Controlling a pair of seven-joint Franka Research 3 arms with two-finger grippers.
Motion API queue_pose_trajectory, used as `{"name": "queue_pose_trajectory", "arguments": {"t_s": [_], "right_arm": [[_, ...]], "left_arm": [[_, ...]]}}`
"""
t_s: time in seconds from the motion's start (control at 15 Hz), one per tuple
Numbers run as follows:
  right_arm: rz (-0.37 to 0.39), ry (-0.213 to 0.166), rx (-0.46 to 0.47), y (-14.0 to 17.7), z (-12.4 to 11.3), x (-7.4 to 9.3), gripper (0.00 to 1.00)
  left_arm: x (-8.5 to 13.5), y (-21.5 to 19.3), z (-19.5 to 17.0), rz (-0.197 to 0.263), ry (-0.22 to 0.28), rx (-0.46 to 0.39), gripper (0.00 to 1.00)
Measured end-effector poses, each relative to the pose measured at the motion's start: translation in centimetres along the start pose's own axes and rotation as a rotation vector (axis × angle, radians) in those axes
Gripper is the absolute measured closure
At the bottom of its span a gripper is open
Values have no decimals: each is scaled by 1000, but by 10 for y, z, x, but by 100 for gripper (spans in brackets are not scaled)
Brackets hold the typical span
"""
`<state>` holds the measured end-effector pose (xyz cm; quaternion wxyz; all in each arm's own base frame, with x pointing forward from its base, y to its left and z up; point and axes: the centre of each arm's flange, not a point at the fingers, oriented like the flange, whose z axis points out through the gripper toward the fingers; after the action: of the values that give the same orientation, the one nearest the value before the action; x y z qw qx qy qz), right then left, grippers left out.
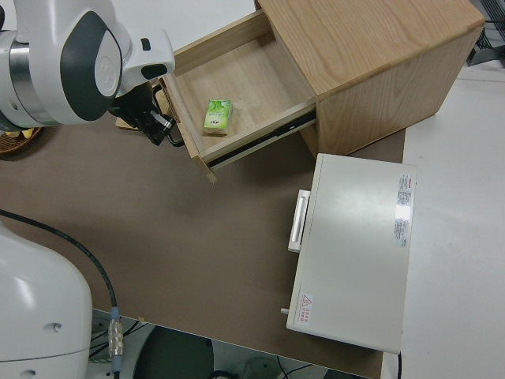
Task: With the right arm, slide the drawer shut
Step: 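Move the right gripper toward the open drawer's front handle, then place the right gripper against the drawer front beside the handle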
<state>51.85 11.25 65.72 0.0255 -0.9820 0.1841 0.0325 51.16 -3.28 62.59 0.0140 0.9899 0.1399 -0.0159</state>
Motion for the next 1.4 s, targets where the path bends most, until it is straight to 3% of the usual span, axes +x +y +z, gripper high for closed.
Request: {"name": "queue_pose_trajectory", "arguments": {"t_s": [0.13,0.33,0.6,0.73,0.87,1.2,1.4], "right_arm": [[104,-3,7,-20,-1,-16,99],[271,14,21,-60,20,-36,99],[381,27,43,-89,54,-45,99],[428,38,64,-98,74,-43,99],[456,39,71,-103,109,-39,99],[501,47,81,-104,140,-20,99],[526,86,36,-105,166,-3,99]], "left_arm": [[0,0,0,0,0,0,0],[0,0,0,0,0,0,0],[0,0,0,0,0,0,0],[0,0,0,0,0,0,0],[0,0,0,0,0,0,0],[0,0,0,0,0,0,0],[0,0,0,0,0,0,0]]}}
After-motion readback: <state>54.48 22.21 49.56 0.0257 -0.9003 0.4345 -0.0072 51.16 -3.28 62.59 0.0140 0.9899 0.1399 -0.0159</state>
